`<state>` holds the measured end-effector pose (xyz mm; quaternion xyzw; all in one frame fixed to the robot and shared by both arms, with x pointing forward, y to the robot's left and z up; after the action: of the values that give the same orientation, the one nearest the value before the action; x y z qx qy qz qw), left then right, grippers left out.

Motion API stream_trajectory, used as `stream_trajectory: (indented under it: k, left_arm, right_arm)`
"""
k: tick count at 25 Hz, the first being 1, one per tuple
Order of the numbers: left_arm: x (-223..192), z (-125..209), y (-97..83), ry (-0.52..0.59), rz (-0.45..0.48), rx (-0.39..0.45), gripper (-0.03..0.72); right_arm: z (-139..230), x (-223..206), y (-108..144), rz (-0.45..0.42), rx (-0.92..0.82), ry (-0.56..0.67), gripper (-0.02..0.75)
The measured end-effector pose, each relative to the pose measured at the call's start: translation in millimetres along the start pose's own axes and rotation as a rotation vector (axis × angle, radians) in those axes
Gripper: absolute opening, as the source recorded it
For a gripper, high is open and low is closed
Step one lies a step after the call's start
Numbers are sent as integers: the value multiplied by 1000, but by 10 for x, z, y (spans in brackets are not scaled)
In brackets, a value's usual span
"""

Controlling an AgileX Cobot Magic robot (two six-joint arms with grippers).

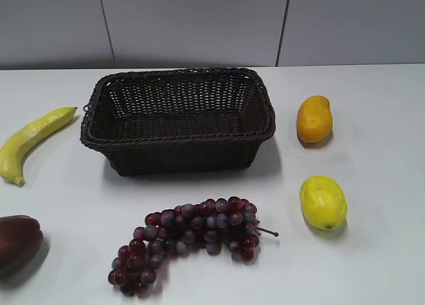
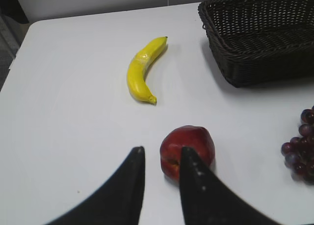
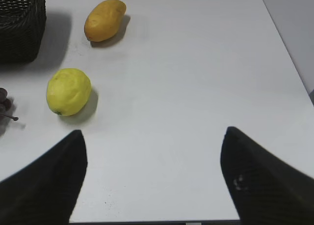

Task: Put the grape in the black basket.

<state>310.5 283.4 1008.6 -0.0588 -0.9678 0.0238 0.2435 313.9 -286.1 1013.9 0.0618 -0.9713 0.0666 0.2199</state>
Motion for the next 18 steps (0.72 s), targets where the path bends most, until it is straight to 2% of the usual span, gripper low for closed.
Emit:
stream_trajectory:
  k: [14,18]
  left_arm:
    - [0,0,0,0,0,0,229]
    - [0,0,0,0,0,0,230]
  right_arm:
    - [0,0,0,0,0,0,647]
    - [-156,9,-13,2,-4,-49,638]
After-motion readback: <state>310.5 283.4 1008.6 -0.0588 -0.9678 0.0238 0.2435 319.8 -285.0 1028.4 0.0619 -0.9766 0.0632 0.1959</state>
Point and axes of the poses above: a point on each arm's last joint axis where the gripper is mounted, x pointing back along that axis away from the gripper, y along the wrist's bending axis when the last joint is at zero, z = x × y, the point moved 9 cm from there along -x, pointing out along that axis toward the gripper, and after that the axes turned 9 degrees about x, right-handed, at the moved point
